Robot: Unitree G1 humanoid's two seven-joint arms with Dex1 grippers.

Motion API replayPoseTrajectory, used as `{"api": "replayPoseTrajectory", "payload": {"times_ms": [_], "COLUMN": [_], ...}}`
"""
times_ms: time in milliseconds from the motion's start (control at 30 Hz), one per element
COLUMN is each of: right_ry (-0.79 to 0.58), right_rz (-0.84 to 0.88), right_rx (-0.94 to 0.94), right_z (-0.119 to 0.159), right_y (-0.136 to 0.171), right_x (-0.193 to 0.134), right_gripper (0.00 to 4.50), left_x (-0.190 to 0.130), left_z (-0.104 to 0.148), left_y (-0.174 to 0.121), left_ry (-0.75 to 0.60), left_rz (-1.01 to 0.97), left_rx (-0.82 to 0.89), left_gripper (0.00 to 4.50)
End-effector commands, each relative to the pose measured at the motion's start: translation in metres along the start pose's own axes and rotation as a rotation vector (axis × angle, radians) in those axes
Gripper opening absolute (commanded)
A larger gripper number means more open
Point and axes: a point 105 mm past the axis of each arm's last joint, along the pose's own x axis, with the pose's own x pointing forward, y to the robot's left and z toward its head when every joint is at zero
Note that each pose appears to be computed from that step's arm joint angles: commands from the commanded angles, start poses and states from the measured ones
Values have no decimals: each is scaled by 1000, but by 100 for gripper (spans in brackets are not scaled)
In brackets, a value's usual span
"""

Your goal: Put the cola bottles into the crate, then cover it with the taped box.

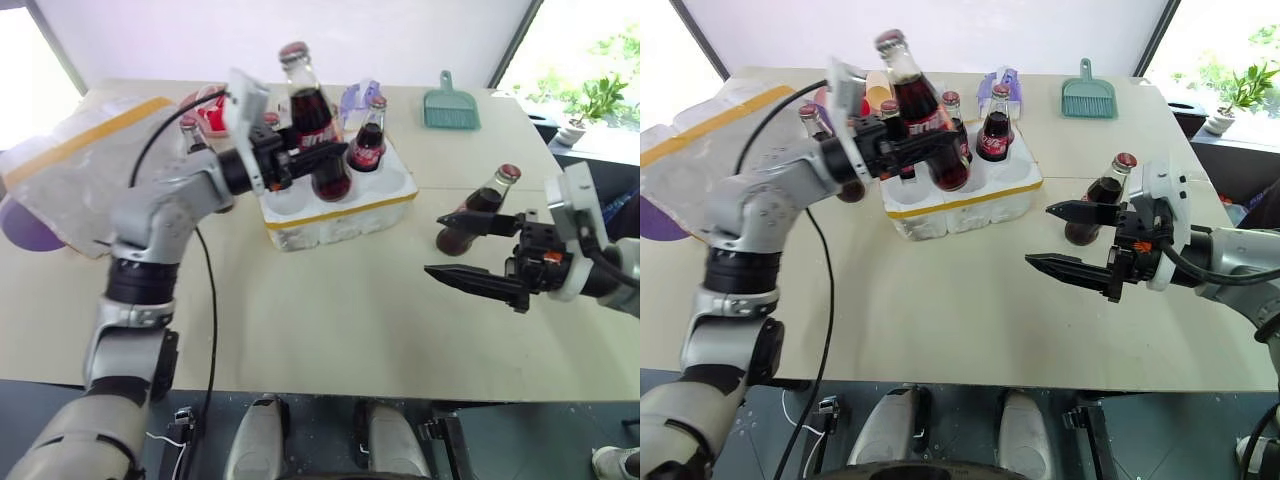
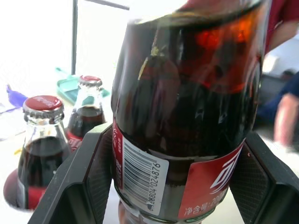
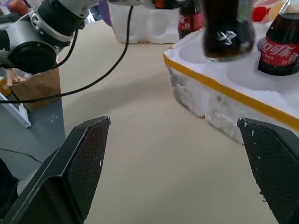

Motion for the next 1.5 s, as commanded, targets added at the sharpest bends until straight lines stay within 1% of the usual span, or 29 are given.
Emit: {"api": "replayPoseTrajectory", "payload": {"times_ms": [33, 200, 367, 433, 500, 600, 700, 733, 833, 867, 933, 1033, 1067, 1167, 1200, 1267, 1367, 1500], "right_ry": [-42, -40, -38, -38, -37, -42, -48, -49, -49, -49, -46, -39, -39, -45, -47, -46, -42, -46], "right_rz": [-22, -53, -74, -79, -82, -82, -75, -72, -62, -60, -57, -52, -47, -33, -28, -19, -11, -4], "right_rx": [-50, -47, -63, -70, -75, -80, -85, -85, -84, -80, -75, -75, -78, -83, -85, -88, -95, -98], "right_z": [10, 8, 8, 9, 9, 10, 11, 11, 10, 10, 8, 6, 7, 11, 12, 13, 14, 16], "right_y": [3, 1, -5, -8, -11, -15, -16, -16, -15, -15, -16, -17, -18, -20, -20, -20, -20, -18], "right_x": [-3, -6, -6, -4, -3, -1, 3, 3, 4, 4, 3, 3, 4, 6, 7, 9, 10, 12], "right_gripper": [450, 450, 450, 450, 450, 450, 450, 450, 450, 450, 450, 450, 450, 450, 450, 450, 450, 450], "left_x": [15, 24, 30, 30, 28, 24, 11, 2, -39, -55, -90, -132, -148, -176, -182, -187, -185, -167], "left_z": [18, -2, -35, -47, -54, -56, -40, -29, 3, 9, 12, 5, -4, -23, -27, -31, -39, -48], "left_y": [6, 1, 0, 3, 6, 7, 7, 4, -8, -10, -5, 4, 12, 31, 40, 52, 70, 90], "left_ry": [-47, 9, 82, 110, 129, 139, 94, 55, -46, -65, -63, -10, 31, 109, 115, 118, 124, 128], "left_rz": [31, -1, 12, 32, 47, 56, 68, 65, 51, 74, 179, 360, 457, 660, 720, 794, 850, 838], "left_rx": [115, 146, 91, 94, 92, 102, 125, 116, 96, 106, 122, 130, 129, 123, 117, 116, 115, 118], "left_gripper": [277, 277, 277, 380, 447, 447, 447, 447, 447, 447, 447, 447, 447, 447, 447, 447, 447, 447]}}
